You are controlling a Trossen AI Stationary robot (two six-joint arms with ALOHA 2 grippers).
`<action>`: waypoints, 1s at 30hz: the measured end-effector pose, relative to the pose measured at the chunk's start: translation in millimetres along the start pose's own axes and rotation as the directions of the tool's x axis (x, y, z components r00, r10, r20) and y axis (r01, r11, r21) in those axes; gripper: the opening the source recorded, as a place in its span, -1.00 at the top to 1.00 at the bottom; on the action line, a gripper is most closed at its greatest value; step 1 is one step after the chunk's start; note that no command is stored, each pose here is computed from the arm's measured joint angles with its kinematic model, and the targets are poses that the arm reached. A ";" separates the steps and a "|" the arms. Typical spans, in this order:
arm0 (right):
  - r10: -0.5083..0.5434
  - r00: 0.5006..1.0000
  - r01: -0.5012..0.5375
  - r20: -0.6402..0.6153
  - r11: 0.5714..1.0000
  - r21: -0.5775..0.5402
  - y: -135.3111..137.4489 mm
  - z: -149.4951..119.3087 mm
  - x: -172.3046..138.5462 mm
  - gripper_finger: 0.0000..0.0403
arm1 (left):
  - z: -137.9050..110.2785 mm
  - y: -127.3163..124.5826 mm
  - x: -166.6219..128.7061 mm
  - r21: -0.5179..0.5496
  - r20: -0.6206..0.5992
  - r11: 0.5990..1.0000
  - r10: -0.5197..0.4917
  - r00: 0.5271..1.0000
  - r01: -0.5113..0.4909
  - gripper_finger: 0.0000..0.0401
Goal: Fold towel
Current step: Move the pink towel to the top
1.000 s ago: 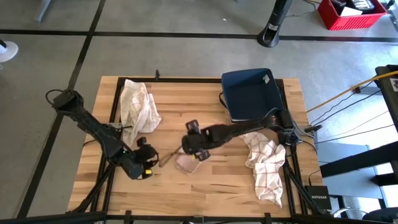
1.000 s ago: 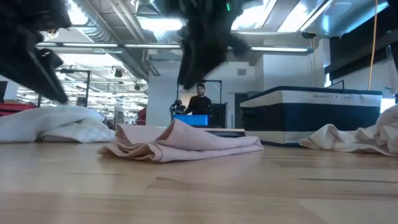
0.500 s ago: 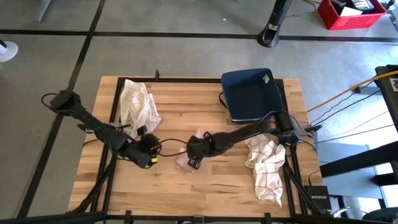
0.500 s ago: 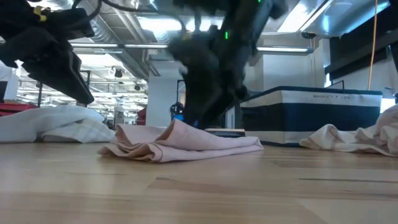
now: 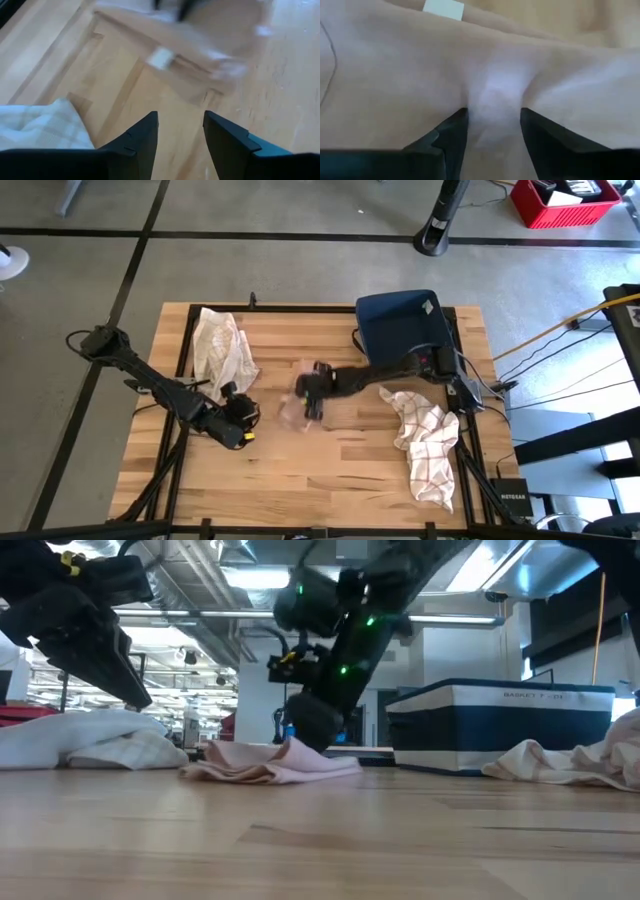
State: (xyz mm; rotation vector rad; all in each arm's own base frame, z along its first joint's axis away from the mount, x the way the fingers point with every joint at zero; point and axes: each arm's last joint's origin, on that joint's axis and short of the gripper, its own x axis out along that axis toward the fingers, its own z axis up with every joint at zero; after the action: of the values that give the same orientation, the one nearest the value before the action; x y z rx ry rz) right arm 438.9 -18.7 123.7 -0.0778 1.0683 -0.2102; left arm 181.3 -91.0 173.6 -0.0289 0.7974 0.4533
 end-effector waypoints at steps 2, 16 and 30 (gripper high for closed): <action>0.030 0.999 -0.029 0.021 0.997 -0.077 -19.8 2.0 4.4 0.08 | -0.4 -0.8 -0.8 0.002 0.001 1.000 -0.007 1.000 0.007 0.25; 0.176 0.976 -0.180 -0.125 0.983 -0.023 -51.8 40.9 -43.6 0.08 | 18.8 -2.3 1.4 0.001 0.040 0.999 -0.049 0.998 0.049 0.25; 0.146 0.976 -0.159 0.159 0.985 0.073 -14.5 -7.9 -146.5 0.08 | 71.1 33.6 71.7 0.127 0.100 0.967 -0.233 0.967 0.220 0.25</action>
State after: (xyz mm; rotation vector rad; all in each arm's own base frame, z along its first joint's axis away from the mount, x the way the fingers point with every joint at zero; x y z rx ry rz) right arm 362.1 -2.0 248.4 0.0642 0.9066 -0.1089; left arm 259.9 -19.5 178.5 0.0130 0.6969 0.1894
